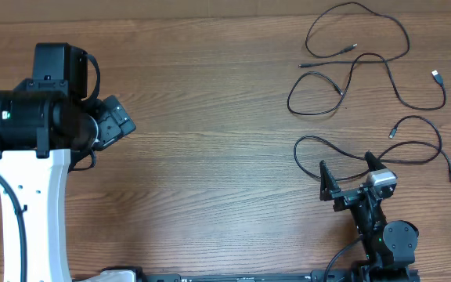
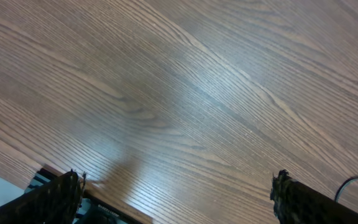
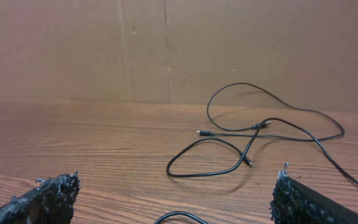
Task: Untangle cables
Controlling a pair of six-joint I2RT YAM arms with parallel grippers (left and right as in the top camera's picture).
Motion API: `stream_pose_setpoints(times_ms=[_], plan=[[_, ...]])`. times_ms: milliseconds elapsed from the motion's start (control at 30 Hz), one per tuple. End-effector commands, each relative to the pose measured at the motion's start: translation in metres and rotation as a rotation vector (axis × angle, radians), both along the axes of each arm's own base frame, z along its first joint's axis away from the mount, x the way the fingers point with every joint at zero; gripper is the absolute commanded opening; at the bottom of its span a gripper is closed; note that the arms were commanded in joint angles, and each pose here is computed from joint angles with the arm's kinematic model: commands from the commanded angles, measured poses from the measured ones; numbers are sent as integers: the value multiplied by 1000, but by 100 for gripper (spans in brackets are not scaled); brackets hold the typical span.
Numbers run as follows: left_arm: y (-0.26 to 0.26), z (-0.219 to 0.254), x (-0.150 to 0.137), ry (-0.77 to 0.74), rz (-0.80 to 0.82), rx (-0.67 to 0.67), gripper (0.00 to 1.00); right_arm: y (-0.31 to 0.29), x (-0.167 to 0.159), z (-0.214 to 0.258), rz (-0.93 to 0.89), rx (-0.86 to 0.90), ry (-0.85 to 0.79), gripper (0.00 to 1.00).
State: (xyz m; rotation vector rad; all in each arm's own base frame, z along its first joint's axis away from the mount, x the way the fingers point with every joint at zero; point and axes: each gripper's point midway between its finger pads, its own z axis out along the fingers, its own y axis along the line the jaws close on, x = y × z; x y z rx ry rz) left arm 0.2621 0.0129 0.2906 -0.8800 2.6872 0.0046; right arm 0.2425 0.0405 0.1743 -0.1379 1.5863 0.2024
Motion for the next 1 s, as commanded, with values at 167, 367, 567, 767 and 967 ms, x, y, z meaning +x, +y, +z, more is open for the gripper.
stream_pose_setpoints(times_ms=[167, 367, 567, 767, 967], plan=[[0, 20, -17, -89, -6, -2, 99, -2, 0, -2, -11, 3, -5, 100], [2, 32, -30, -134, -6, 11, 100, -2, 0, -2, -11, 3, -5, 100], [3, 39, -42, -162, -8, 13, 100, -2, 0, -2, -11, 3, -5, 100], [0, 33, -47, -148, -81, 25, 100, -2, 0, -2, -11, 3, -5, 100], [-11, 23, -34, -208, -209, 13, 99, -2, 0, -2, -11, 3, -5, 100]])
